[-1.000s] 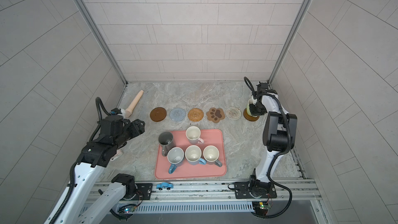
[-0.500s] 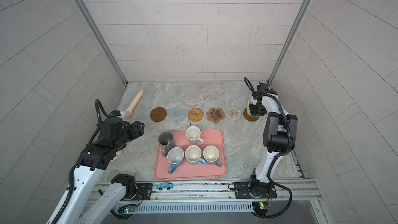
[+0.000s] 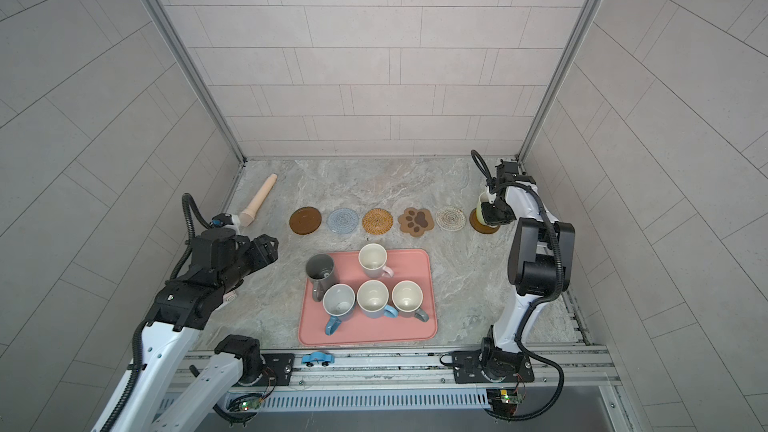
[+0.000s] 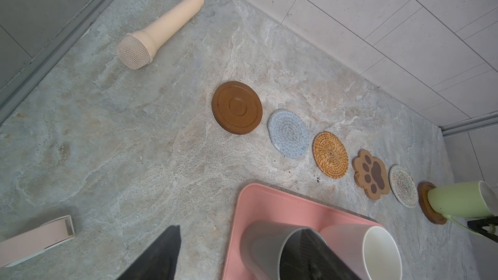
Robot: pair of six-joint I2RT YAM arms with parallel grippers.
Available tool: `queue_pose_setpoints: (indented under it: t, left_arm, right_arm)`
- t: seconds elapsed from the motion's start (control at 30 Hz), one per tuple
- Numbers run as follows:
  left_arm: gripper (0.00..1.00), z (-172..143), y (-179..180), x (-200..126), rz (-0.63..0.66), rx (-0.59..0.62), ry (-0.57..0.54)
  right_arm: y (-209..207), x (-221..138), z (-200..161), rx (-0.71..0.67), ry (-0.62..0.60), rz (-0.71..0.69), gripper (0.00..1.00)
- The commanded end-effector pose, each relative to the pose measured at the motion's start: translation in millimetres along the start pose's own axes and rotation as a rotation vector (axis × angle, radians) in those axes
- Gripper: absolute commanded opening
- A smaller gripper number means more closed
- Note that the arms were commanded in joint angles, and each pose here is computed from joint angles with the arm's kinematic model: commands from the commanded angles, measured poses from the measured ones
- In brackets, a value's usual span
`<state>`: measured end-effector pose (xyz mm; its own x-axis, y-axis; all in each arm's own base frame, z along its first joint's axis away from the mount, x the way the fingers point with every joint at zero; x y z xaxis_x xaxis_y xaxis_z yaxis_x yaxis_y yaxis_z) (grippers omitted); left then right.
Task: Place cups on coasters
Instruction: Place the cup on the coaster.
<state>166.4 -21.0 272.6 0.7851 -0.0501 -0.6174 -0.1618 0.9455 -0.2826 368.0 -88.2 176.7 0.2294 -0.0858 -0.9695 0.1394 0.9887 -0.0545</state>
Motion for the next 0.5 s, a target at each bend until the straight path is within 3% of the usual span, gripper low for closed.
queue_pose_setpoints:
  t: [0.0, 0.47]
  left_arm:
    - [0.77, -3.5, 3.6, 0.7, 0.022, -0.009, 0.006]
    - [0.77, -2.9, 3.2, 0.9, 0.019, -0.010, 0.005]
  right_arm:
    - [-2.4, -7.3, -10.4, -0.018, 0.035, -0.018, 0.05]
    - [-3.0, -4.8, -11.6, -0.014, 0.044, -0.025, 0.19]
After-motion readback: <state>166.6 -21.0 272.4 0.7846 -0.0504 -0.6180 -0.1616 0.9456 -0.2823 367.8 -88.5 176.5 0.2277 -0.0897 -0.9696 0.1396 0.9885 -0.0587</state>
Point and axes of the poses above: each gripper's point midway between its finger pads, its own x axis out along the fingers, its own y axis along the line the jaws close on, z = x × y, the point moved 9 cm from there along -x, back along the fingers, and after that the axes turned 8 degrees about x, right-handed, at the moved point
